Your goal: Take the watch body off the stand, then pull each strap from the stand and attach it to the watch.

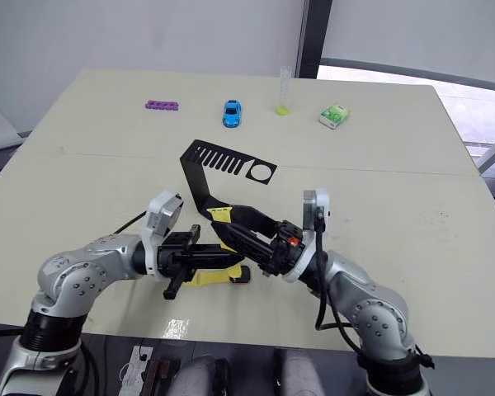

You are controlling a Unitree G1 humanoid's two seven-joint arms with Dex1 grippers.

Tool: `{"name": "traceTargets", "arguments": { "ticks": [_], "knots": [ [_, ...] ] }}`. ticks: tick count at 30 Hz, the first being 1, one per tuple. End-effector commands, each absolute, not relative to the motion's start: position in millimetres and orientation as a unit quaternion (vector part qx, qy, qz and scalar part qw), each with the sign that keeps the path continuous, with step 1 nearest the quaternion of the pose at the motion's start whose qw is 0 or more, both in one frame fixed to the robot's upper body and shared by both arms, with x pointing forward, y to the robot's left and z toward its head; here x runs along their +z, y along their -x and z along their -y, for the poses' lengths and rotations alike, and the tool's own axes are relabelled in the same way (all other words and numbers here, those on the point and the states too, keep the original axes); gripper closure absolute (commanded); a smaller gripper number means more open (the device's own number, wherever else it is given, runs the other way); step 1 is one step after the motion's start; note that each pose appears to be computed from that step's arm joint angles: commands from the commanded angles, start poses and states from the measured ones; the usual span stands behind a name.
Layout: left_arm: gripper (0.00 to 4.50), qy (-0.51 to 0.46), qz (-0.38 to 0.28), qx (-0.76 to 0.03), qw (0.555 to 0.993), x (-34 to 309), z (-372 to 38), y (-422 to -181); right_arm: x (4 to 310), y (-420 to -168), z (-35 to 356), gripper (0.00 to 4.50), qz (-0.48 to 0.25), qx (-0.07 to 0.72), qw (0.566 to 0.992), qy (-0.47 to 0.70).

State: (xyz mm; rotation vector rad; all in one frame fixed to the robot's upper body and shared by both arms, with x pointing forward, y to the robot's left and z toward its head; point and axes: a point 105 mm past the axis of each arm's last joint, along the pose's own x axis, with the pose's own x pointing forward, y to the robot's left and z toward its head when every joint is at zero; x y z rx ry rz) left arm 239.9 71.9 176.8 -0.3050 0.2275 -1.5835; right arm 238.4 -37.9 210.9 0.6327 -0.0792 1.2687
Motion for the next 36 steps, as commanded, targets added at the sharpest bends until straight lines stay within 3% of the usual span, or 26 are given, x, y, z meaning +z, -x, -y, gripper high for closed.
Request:
{"name": "traceTargets", "arguments": {
  "ticks": [1, 3, 5, 36],
  "knots": [
    [4.50, 0.133, -0.090, -0.710, 0.686, 181.4, -70.4, -238.5, 218.9, -235.8, 34.6, 1.17, 0.047, 0.588, 0.750, -0.298],
    [4.50, 0.134, -0.089, -0.710, 0.685, 181.7, -70.0, -238.0, 219.4, -236.1, 34.2, 1.70, 0.048, 0.588, 0.750, -0.299],
    [4.50, 0.134, -0.088, -0.710, 0.686, 182.1, -70.0, -238.1, 219.5, -236.1, 34.0, 2.65, 0.048, 0.587, 0.750, -0.299],
    [4.50, 0.150, -0.079, -0.698, 0.696, 182.7, -67.7, -241.9, 217.5, -236.9, 33.3, 2.65, 0.042, 0.591, 0.746, -0.305]
  ]
}}
